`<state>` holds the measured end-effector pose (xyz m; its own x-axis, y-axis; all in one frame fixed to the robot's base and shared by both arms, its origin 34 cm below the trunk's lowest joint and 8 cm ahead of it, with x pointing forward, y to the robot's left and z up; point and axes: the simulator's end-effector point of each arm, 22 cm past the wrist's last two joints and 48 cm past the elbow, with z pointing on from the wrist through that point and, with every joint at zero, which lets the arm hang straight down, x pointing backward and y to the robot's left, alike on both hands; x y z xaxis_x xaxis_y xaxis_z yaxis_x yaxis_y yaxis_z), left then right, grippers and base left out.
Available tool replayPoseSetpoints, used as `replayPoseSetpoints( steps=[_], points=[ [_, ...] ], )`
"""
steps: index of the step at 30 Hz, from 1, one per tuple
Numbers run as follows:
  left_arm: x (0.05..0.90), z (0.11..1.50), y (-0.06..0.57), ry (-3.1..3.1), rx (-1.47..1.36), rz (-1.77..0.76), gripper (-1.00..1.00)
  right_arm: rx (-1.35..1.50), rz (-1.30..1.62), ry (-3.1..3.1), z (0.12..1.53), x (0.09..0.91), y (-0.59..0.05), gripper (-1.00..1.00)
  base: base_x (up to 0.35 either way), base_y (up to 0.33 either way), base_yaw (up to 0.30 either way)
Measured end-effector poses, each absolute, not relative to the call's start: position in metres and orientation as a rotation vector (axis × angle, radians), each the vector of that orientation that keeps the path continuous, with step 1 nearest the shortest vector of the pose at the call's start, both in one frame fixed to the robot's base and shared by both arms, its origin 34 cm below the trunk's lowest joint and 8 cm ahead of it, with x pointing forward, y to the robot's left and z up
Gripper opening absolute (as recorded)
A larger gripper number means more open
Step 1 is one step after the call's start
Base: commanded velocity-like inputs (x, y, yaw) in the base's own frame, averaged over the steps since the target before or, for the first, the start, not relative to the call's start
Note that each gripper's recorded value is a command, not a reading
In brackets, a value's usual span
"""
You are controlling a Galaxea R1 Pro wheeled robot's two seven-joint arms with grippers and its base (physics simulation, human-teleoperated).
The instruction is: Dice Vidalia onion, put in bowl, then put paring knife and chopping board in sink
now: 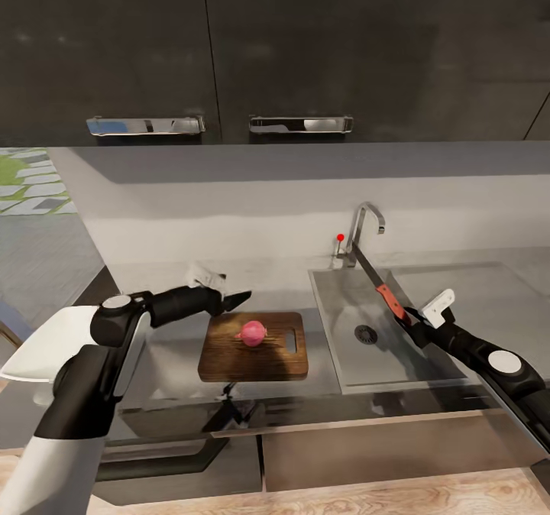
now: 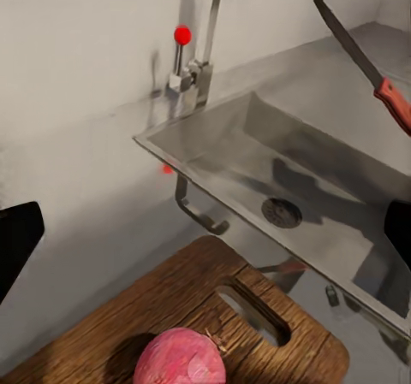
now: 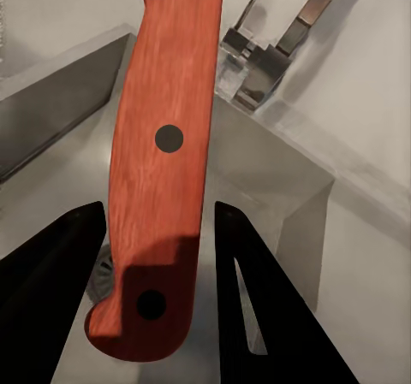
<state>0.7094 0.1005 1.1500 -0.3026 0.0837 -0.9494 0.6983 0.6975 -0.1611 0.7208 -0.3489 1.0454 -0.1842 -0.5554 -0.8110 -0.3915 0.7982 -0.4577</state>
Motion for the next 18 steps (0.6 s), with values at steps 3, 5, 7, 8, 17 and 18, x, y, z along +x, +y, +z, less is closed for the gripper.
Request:
replayPoseSetpoints(
  steps=[3, 5, 7, 8, 17, 18],
  points=[
    [0.708, 1.152, 0.100, 1.736, 0.636, -0.672, 1.00, -0.729, -0.172, 1.806, 1.045, 0.721, -0.349, -1.00, 0.000, 0.000, 0.000],
    [0.708, 1.152, 0.102, 1.729, 0.633, -0.668, 1.00, -0.729, -0.172, 1.806, 1.045, 0.721, -0.349, -1.00, 0.000, 0.000, 0.000],
    [0.705, 1.155, 0.100, 1.719, 0.617, -0.690, 1.00, -0.734, -0.197, 1.812, 1.046, 0.719, -0.358, -1.00, 0.000, 0.000, 0.000],
    [0.703, 1.155, 0.099, 1.717, 0.615, -0.695, 1.00, -0.741, -0.208, 1.811, 1.047, 0.719, -0.361, -1.00, 0.000, 0.000, 0.000],
    [0.694, 1.136, 0.098, 1.751, 0.604, -0.714, 1.00, -0.775, -0.179, 1.786, 1.042, 0.717, -0.341, -1.00, 0.000, 0.000, 0.000],
    [0.694, 1.136, 0.098, 1.752, 0.603, -0.714, 1.00, -0.773, -0.173, 1.784, 1.042, 0.717, -0.338, -1.00, 0.000, 0.000, 0.000]
  ],
)
